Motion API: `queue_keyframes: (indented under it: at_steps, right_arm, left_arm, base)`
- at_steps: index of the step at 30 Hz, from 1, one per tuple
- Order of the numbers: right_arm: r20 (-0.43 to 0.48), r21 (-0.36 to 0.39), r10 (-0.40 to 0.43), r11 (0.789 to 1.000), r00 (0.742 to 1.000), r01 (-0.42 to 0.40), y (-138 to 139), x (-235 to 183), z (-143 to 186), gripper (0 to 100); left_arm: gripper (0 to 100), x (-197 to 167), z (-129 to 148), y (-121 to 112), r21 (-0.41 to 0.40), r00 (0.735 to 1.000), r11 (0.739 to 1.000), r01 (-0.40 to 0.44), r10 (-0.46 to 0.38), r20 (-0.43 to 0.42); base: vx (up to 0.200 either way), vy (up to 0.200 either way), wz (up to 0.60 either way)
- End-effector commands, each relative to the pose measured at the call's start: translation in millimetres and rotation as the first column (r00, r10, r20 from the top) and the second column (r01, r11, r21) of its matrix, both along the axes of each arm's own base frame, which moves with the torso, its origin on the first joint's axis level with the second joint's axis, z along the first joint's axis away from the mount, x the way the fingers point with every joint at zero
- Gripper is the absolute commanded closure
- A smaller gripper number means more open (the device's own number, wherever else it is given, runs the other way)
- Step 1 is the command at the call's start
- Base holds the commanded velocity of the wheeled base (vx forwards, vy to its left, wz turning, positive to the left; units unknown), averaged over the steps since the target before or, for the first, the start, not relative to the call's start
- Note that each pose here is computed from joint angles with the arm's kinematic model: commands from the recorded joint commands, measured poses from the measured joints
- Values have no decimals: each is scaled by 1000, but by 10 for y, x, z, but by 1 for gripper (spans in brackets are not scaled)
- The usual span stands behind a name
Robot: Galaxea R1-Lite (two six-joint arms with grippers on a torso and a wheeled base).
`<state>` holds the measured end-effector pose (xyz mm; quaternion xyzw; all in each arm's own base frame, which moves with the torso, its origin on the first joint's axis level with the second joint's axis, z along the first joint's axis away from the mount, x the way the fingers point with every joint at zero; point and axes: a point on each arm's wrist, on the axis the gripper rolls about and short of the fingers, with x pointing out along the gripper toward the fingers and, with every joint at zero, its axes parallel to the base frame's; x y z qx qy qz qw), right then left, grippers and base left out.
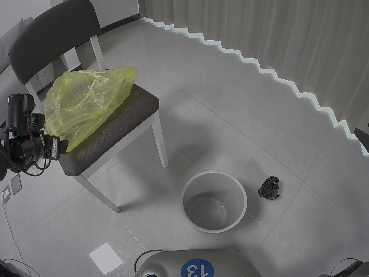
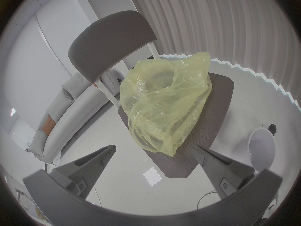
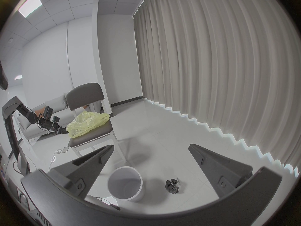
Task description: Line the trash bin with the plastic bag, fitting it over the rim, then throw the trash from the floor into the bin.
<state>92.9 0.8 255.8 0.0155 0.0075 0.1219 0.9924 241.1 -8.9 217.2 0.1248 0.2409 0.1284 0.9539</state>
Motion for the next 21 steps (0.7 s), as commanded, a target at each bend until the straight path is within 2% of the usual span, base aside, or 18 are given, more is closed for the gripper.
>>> queue_keyframes:
  at_steps: [1, 14, 18, 19, 21]
  right_arm:
    - [4, 0, 1, 1000, 1000, -1, 1, -12, 2, 0]
    - [37, 12, 8, 1000, 999, -9, 7, -19, 53, 0]
    - [19, 35, 115, 993, 993, -116, 97, -28, 9, 0]
    - [14, 49, 176, 983, 984, -176, 154, -36, 4, 0]
    - [14, 64, 223, 973, 975, -223, 204, -53, 7, 0]
  left_arm:
    - [0, 94, -39, -9, 2, 1000, 1000, -1, 1, -18]
    - [0, 462, -104, -4, 28, 998, 999, -47, 48, -44]
    - [0, 481, -105, 9, 33, 998, 998, -52, 53, -46]
    - [0, 508, -123, 25, 39, 997, 998, -55, 57, -54]
    - [0, 532, -150, 69, 42, 995, 997, -68, 71, -64]
  base:
    - [0, 0, 0]
    - [0, 0, 0]
    - [0, 0, 0]
    - [0, 0, 0]
    - [0, 0, 0]
